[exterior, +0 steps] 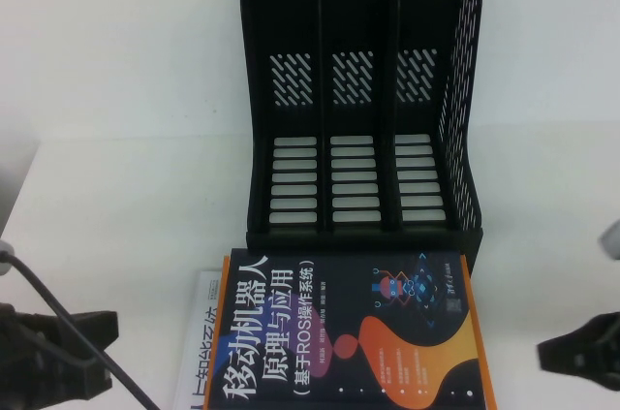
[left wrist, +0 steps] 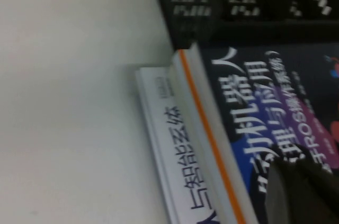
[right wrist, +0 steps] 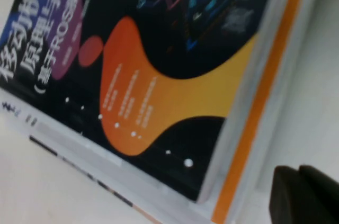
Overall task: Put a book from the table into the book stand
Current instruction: Push book with right arm
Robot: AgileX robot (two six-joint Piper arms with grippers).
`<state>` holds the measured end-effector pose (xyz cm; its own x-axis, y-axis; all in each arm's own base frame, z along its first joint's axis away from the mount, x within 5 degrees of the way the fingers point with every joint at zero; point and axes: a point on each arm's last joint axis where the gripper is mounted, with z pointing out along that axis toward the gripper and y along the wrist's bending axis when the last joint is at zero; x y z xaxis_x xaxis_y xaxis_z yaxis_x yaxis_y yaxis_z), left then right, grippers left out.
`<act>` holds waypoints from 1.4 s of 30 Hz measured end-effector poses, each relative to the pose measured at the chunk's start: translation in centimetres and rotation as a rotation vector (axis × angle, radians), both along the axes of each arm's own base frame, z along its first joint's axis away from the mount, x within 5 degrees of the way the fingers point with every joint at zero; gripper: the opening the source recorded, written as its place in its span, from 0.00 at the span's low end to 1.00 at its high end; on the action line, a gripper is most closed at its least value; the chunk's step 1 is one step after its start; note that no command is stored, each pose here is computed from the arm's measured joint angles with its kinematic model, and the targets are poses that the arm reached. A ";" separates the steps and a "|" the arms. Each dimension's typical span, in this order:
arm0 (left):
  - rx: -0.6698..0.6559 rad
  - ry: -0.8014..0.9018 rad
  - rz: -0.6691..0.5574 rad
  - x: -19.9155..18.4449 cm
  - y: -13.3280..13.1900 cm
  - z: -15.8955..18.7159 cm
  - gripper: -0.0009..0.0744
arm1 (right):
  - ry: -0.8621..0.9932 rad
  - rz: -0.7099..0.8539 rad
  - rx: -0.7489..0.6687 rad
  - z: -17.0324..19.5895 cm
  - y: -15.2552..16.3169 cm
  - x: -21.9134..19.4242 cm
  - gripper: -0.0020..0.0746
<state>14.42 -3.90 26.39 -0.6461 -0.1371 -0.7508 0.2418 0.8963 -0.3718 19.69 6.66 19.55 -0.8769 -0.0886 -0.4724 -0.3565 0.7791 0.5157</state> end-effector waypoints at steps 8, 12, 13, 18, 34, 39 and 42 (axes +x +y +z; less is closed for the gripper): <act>0.001 -0.002 -0.058 0.3 -0.4 0.1 0.01 | -0.022 0.086 -0.106 -2.1 4.2 1.9 0.02; 0.026 0.000 -0.074 0.2 -0.4 0.0 0.01 | 0.001 0.069 -0.125 -3.0 4.7 3.2 0.02; 0.030 0.002 -0.077 0.2 -0.4 0.0 0.01 | 0.006 0.071 -0.127 -3.2 4.8 3.5 0.02; 0.037 -0.013 -0.054 0.3 -0.2 0.0 0.01 | 0.028 0.073 -0.131 -3.9 5.1 4.5 0.02; 0.003 -0.045 0.031 0.8 0.2 0.4 0.01 | 0.031 0.154 -0.101 -3.8 7.5 6.0 0.03; -0.013 -0.039 0.041 0.8 0.2 0.4 0.01 | 0.013 0.163 -0.096 -3.5 8.7 6.0 0.03; -0.023 -0.027 0.033 0.7 0.1 0.4 0.01 | 0.003 0.157 -0.105 -3.5 9.0 5.9 0.03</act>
<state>15.17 -3.81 26.75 -0.6208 -0.1753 -0.7641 0.2223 0.8953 -0.3861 25.63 15.66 16.02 -0.8498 -0.2729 -0.4509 -0.4765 0.7636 0.4358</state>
